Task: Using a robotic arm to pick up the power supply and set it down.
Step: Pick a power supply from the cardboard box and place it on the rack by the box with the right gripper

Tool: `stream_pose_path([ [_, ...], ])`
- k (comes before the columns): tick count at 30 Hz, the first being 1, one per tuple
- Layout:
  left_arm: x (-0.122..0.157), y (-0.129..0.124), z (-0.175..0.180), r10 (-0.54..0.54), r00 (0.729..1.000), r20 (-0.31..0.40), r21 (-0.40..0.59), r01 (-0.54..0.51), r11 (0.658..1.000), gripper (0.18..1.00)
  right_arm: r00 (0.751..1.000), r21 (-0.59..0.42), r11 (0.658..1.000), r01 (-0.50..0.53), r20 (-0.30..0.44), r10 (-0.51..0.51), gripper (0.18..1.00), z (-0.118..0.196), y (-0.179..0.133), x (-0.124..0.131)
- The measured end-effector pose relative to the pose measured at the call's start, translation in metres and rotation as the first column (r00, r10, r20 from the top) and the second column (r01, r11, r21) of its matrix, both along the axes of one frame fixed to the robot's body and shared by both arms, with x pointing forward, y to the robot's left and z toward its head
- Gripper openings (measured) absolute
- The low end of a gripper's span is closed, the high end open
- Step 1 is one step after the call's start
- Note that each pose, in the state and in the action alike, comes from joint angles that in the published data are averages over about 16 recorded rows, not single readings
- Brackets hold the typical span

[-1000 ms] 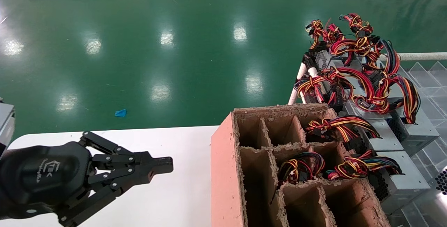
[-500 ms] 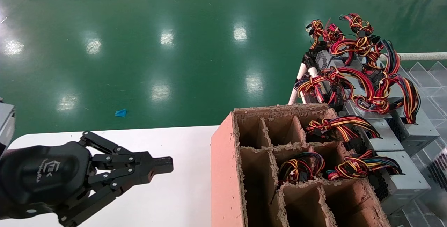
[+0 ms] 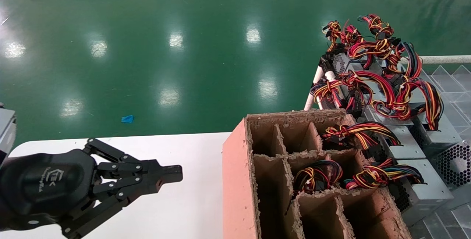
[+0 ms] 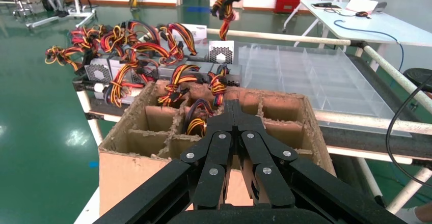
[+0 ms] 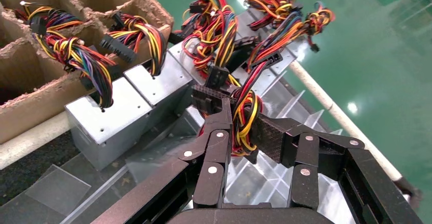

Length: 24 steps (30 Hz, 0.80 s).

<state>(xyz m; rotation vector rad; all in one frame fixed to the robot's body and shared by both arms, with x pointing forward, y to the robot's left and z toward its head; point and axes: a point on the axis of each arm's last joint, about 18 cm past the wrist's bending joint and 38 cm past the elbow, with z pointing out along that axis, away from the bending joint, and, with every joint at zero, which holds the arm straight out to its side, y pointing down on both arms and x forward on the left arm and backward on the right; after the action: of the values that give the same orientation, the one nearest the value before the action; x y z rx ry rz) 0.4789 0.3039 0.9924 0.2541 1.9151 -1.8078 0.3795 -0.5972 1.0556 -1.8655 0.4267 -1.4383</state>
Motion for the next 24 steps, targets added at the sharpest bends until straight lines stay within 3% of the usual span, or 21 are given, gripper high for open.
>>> stream_pose_path([
  [24,0.0,0.0,0.0,0.0,1.0,0.0,0.0,0.0,1.0,0.191,0.998,0.019,0.998,-0.064,0.0,0.064,0.191,-0.007,0.009,0.019],
])
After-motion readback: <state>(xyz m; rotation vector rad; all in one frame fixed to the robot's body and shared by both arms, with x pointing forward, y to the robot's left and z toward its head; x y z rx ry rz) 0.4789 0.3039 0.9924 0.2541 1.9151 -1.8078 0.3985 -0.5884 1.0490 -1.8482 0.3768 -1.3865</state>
